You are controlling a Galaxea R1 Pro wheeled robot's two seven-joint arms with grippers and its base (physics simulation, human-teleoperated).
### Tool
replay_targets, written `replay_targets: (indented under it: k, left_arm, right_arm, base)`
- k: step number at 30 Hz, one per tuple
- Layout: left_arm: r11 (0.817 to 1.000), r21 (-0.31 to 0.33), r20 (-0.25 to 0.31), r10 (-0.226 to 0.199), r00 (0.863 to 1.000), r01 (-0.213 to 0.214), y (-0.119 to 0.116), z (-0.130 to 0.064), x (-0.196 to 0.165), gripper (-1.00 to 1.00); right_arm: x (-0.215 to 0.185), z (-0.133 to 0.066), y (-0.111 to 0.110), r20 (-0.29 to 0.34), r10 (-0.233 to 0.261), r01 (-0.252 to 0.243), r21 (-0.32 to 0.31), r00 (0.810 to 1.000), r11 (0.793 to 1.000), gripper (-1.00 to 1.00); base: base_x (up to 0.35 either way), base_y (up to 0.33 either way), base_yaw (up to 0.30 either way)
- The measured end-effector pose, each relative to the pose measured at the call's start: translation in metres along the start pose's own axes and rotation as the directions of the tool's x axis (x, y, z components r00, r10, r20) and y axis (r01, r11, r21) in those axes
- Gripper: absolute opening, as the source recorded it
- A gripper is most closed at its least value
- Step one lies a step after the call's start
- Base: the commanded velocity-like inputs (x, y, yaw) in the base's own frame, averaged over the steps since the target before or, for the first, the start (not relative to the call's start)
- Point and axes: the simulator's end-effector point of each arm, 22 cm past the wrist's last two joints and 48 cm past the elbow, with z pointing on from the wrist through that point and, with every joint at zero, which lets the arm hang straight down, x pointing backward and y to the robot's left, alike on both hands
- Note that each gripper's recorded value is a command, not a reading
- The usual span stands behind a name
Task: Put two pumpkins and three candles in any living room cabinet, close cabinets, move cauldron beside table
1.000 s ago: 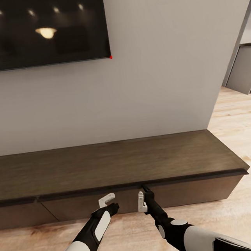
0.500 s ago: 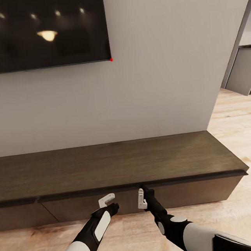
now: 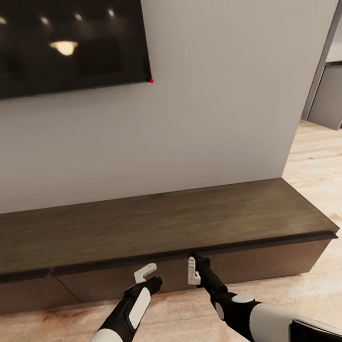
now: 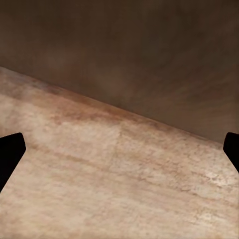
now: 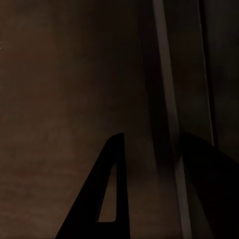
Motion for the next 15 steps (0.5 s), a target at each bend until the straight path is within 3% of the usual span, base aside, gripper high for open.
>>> replay_targets:
  k: [15]
  left_arm:
    - [1.000, -0.002, -0.004, 0.000, 1.000, 0.000, 0.0007, 0.0024, 0.0017, 1.00]
  right_arm:
    - [0.0019, -0.0004, 0.0066, 0.011, -0.044, 0.044, -0.011, 0.999, 0.999, -1.00]
  base:
    - [0.000, 0.000, 0.000]
